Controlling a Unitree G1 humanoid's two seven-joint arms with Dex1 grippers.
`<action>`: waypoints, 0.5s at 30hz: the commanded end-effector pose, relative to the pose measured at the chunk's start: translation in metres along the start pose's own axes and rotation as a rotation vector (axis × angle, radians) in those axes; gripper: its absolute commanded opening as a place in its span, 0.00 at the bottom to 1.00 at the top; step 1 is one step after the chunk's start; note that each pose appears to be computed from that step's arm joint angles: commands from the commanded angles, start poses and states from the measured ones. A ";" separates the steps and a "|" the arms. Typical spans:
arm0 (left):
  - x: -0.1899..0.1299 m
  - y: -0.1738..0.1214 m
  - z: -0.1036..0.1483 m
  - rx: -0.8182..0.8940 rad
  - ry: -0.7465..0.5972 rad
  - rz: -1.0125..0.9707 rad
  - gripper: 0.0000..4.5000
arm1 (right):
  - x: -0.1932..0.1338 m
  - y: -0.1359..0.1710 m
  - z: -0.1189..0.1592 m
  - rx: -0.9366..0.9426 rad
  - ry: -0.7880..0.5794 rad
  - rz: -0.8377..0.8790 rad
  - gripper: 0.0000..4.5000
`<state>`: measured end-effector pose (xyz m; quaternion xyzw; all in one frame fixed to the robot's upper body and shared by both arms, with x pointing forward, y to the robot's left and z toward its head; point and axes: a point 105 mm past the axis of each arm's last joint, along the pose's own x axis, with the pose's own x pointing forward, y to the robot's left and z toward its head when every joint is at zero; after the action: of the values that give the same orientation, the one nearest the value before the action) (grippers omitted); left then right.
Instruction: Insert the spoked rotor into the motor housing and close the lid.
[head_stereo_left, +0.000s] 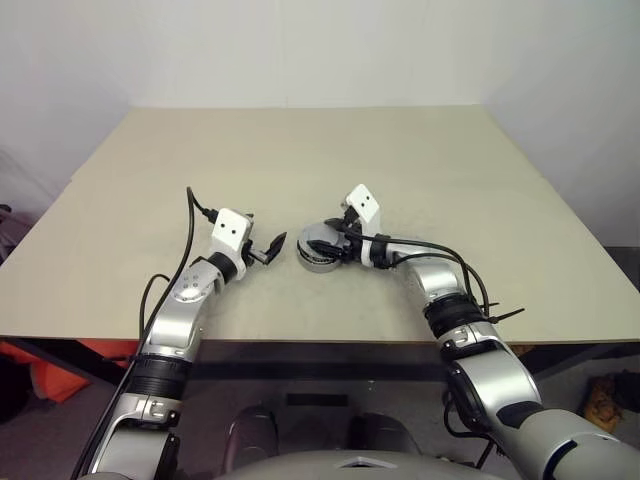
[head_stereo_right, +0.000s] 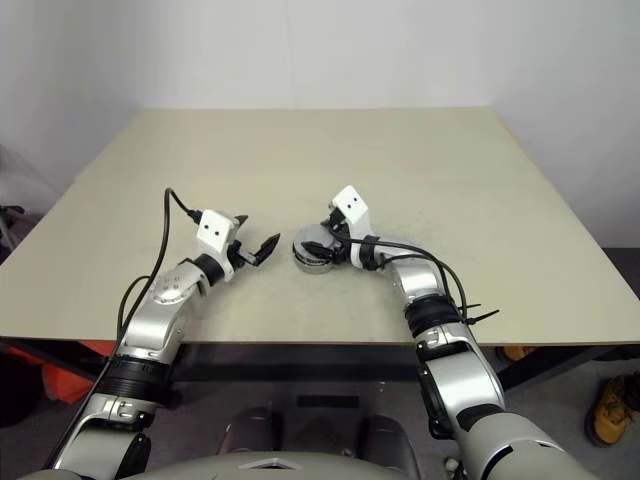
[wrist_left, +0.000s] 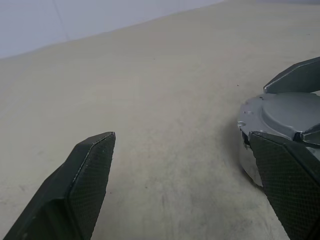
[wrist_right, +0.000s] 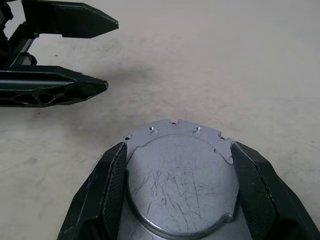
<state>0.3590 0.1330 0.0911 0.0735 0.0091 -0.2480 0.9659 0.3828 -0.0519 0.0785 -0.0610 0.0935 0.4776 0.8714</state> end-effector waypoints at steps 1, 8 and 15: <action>-0.001 0.004 0.015 0.026 -0.048 0.012 1.00 | 0.001 0.003 0.024 0.013 -0.106 0.025 0.70; -0.002 0.004 0.014 0.025 -0.046 0.012 1.00 | -0.003 -0.002 0.039 0.032 -0.184 0.010 0.70; -0.002 0.004 0.014 0.025 -0.045 0.012 1.00 | -0.011 0.015 0.018 -0.062 -0.101 0.128 0.70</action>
<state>0.3588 0.1333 0.0908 0.0739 0.0101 -0.2478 0.9659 0.3682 -0.0517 0.0804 -0.0359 0.0773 0.5218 0.8488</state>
